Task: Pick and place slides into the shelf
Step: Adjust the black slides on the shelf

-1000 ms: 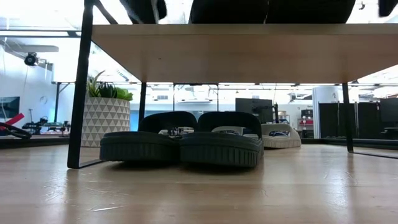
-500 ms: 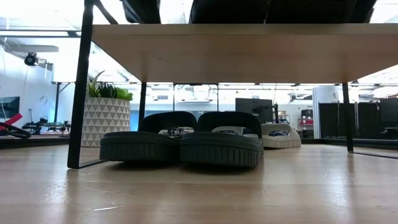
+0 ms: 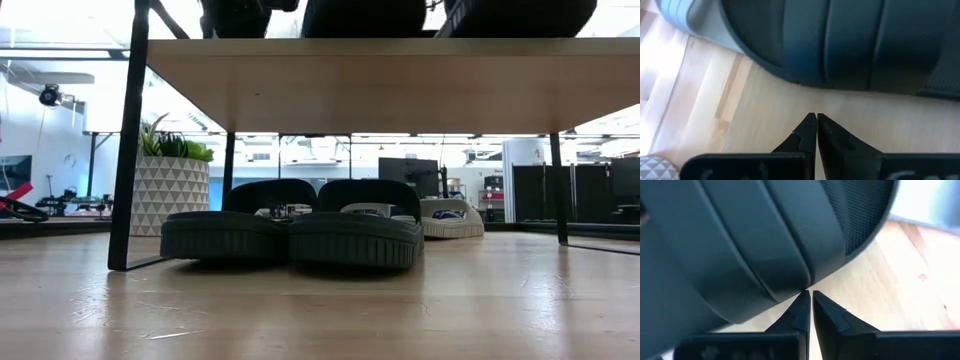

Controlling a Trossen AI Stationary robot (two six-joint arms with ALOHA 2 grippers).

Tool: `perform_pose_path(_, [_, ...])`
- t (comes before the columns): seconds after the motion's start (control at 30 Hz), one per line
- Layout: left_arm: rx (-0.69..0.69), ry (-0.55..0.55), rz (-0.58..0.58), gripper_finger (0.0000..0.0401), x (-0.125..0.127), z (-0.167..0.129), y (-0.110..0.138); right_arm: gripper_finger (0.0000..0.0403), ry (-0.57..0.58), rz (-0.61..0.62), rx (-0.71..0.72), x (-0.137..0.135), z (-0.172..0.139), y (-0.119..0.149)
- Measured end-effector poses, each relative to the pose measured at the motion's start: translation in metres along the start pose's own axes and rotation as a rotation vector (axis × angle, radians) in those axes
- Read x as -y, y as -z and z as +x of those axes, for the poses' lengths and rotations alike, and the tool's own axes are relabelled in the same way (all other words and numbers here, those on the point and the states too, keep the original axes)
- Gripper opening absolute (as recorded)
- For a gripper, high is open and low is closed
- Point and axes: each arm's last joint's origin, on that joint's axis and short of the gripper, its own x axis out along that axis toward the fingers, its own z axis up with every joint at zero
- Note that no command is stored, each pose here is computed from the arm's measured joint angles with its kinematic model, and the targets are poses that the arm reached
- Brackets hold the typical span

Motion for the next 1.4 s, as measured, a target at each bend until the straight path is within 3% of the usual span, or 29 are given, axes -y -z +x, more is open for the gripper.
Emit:
perform_pose_path(0.27, [0.038,0.03,-0.002,0.0,-0.001,0.009,-0.002,0.0013,-0.004,0.023,0.0,0.005,-0.001,-0.005])
perform_pose_path(0.57, [0.108,0.058,0.011,0.0,-0.011,0.013,-0.014,0.0013,0.035,0.042,-0.084,0.002,-0.01,0.012])
perform_pose_path(0.83, [0.026,0.024,0.017,0.0,-0.018,0.014,-0.008,0.0013,0.034,0.1,-0.049,0.006,-0.024,0.02])
perform_pose_path(0.97, [-0.02,0.085,-0.029,0.0,-0.016,0.012,-0.004,0.0013,-0.037,0.116,-0.091,0.006,-0.03,0.024])
perform_pose_path(1.2, [0.041,0.226,-0.026,0.0,0.014,0.002,-0.004,0.0013,-0.18,0.002,-0.121,-0.022,-0.031,0.04])
perform_pose_path(1.4, [0.084,0.271,-0.031,0.0,0.03,-0.002,-0.002,0.0013,-0.131,-0.11,-0.091,-0.037,-0.023,0.049])
